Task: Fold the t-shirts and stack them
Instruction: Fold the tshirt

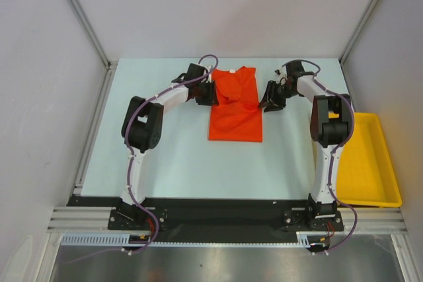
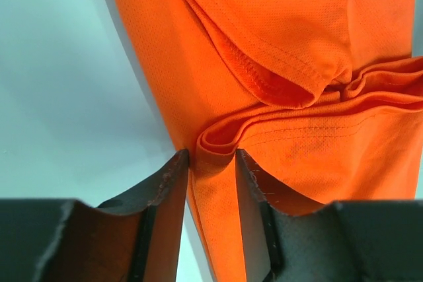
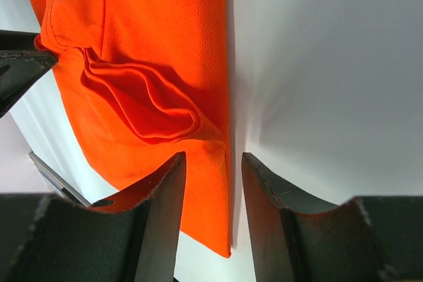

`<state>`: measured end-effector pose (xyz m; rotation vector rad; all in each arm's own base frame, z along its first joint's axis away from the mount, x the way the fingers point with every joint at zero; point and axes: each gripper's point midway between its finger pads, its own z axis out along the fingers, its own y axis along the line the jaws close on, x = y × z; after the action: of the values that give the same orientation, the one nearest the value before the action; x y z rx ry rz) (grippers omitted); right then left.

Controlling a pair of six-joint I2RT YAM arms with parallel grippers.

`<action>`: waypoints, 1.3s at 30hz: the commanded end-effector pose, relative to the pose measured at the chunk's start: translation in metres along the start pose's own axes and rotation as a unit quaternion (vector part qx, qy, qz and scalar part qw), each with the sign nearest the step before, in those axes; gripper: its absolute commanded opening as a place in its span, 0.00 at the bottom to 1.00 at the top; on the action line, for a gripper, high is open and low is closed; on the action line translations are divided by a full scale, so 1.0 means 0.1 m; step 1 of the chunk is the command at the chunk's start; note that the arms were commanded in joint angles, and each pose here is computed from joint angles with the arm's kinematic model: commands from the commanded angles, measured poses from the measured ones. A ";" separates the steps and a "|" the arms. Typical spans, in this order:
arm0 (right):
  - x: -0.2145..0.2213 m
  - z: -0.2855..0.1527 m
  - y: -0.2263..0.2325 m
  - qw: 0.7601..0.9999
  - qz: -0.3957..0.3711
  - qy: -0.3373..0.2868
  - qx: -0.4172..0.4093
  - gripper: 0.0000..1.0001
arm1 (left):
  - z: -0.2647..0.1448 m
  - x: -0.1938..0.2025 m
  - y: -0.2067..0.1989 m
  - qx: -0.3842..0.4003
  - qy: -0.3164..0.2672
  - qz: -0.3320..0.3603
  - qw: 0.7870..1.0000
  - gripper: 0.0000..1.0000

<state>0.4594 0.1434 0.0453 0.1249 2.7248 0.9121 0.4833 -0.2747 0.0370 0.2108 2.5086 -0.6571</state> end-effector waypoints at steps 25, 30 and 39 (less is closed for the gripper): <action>-0.33 0.09 0.01 1.000 -0.004 -0.007 -0.009 0.02 | -0.21 -0.21 0.09 -0.040 -0.035 0.006 0.999 0.01; -0.39 0.17 0.02 1.000 0.003 -0.003 -0.015 0.02 | -0.21 -0.18 0.18 -0.058 -0.032 0.005 0.998 0.00; -0.44 0.23 -0.09 1.000 0.011 0.017 -0.012 0.17 | -0.24 -0.16 0.29 -0.090 -0.027 0.007 0.996 0.14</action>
<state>0.5029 0.1502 0.0248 0.1430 2.7426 0.9639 0.4832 -0.2503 0.0260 0.1529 2.5393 -0.4966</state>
